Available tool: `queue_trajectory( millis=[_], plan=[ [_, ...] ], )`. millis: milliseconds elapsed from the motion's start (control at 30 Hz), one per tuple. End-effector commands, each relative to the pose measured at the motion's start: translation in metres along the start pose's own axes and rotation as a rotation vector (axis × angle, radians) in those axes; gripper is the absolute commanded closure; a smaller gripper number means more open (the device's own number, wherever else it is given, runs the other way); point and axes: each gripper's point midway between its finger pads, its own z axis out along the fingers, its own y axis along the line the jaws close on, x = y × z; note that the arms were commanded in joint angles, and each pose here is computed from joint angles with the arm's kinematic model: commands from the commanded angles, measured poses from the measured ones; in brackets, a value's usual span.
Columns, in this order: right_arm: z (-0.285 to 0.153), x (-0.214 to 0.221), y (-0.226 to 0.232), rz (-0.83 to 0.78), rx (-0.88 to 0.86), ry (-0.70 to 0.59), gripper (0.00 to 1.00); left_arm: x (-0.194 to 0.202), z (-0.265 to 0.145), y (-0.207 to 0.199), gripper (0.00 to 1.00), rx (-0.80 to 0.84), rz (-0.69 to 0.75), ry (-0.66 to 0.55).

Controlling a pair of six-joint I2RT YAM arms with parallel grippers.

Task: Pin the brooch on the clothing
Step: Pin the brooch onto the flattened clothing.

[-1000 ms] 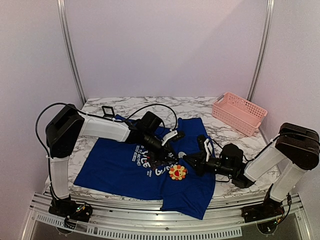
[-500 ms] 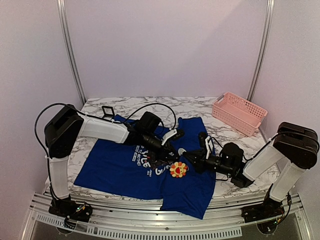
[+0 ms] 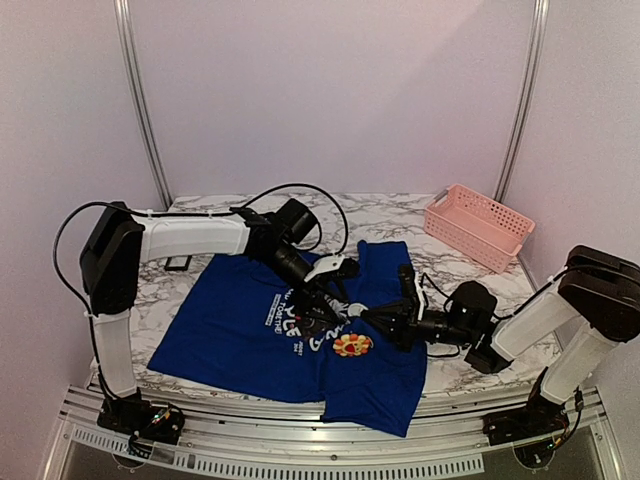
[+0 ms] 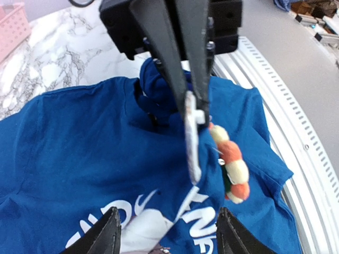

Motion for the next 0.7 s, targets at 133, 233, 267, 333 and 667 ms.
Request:
queue_trajectory(
  millis=[133, 233, 267, 333, 667],
  plan=[
    [-0.009, 0.002, -0.007, -0.033, -0.056, 0.055, 1.0, -0.003, -0.025, -0.01, 0.43, 0.058, 0.008, 0.021],
    [-0.009, 0.0, -0.012, -0.044, -0.074, 0.063, 1.0, -0.011, -0.026, -0.001, 0.55, 0.016, -0.055, -0.007],
    [-0.008, 0.001, -0.013, -0.046, -0.084, 0.069, 1.0, -0.012, -0.025, -0.001, 0.57, 0.017, -0.067, -0.017],
    [-0.007, 0.0, -0.016, -0.053, -0.094, 0.07, 1.0, -0.013, -0.022, -0.001, 0.58, 0.017, -0.087, -0.039],
    [0.0, -0.003, -0.017, -0.078, -0.156, 0.088, 1.0, -0.024, -0.006, 0.015, 0.6, -0.029, -0.149, -0.154]
  ],
)
